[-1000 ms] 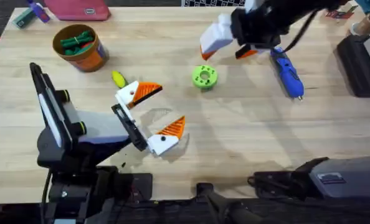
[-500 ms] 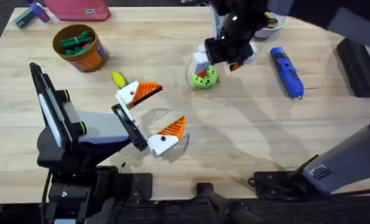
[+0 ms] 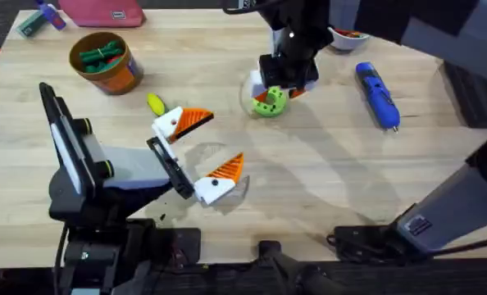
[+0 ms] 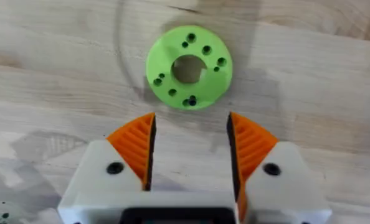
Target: Pick up the gripper from the table and insert it into the empty holder that is missing its gripper. Then pick up a screw, insert it into the mounting hole, and use the screwdriver to tighten it. Finally, clean up the table by picking up the vegetable and placing it into the bucket.
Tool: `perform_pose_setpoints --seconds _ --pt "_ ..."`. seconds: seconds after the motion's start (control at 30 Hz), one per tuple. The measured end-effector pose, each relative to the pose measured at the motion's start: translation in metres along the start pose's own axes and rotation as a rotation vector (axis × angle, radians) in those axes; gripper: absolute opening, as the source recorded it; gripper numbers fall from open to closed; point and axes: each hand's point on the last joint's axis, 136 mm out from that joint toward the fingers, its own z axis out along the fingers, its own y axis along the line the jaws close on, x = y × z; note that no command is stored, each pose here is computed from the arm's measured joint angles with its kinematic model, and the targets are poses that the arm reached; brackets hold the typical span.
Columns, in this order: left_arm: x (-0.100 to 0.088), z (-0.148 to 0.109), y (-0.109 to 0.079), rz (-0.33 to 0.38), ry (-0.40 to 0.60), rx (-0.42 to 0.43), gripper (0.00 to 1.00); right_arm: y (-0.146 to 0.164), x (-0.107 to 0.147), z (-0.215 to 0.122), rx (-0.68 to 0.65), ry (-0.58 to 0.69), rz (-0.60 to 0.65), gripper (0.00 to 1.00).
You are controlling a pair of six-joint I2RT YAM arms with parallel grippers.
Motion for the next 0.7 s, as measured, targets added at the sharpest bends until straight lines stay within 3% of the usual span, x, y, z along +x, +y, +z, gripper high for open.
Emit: perform_pose_setpoints --seconds 0.7 --pt "0.000 0.000 0.000 0.000 0.000 0.000 0.985 -0.001 0.008 0.035 0.025 0.049 0.042 0.496"
